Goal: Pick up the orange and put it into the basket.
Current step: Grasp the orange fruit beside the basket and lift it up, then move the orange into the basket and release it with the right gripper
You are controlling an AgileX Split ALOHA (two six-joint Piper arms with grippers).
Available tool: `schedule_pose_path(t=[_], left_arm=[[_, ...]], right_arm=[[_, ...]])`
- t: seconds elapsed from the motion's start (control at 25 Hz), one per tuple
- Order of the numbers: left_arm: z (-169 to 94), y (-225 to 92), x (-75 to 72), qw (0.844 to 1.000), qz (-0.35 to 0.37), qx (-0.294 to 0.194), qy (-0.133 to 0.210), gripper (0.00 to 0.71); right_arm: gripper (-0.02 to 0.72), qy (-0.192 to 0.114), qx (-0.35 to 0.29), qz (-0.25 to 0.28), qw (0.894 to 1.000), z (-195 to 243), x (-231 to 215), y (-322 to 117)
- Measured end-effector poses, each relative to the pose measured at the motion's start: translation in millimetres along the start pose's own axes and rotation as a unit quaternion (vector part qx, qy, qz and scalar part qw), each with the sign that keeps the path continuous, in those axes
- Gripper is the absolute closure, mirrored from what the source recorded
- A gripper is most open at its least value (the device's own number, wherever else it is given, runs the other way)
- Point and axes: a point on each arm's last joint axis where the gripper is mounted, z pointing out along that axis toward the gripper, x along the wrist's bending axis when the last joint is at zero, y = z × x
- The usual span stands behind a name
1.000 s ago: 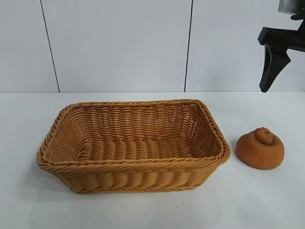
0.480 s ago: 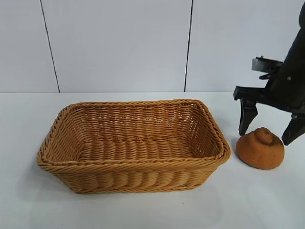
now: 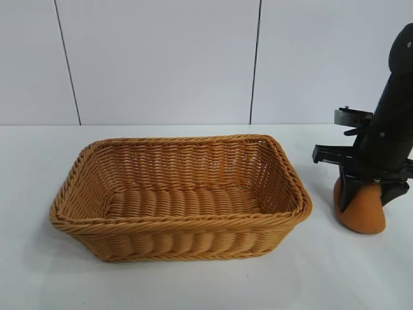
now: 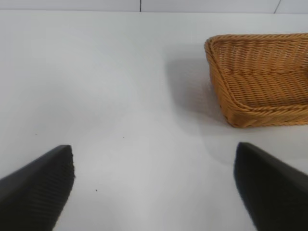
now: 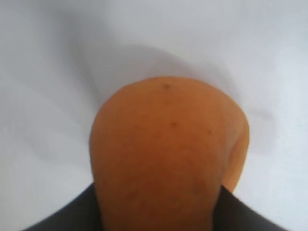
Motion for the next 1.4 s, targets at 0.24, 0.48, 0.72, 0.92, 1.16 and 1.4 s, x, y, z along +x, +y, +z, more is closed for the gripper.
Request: schedule_pose_path(t=[0.24, 0.48, 0.72, 0.92, 1.16, 1.4], left_arm=[[0.0, 0.0, 0.0, 1.000, 0.000, 0.000, 0.000, 0.067], [0.0, 0.0, 0.0, 1.000, 0.000, 0.000, 0.000, 0.067], [0.0, 0.0, 0.0, 1.000, 0.000, 0.000, 0.000, 0.067], [0.0, 0.0, 0.0, 1.000, 0.000, 0.000, 0.000, 0.067], [0.0, 0.0, 0.0, 1.000, 0.000, 0.000, 0.000, 0.067], [0.0, 0.0, 0.0, 1.000, 0.000, 0.000, 0.000, 0.067]], right_arm=[[0.617, 0.000, -0.025, -0.011, 1.000, -28.2, 1.5, -1.3], [0.622, 0.014, -0.116, -0.018, 0.993, -97.2, 6.8, -7.4], [0.622, 0.042, -0.174, -0.012, 0.984, -146.5, 12.0, -21.3], [0.622, 0.074, -0.185, -0.018, 0.980, -157.3, 24.5, -26.9], [0.622, 0.109, -0.200, -0.091, 0.969, -155.8, 83.5, -40.4], [0.622, 0.148, -0.208, -0.160, 0.954, -144.1, 149.5, -63.8]])
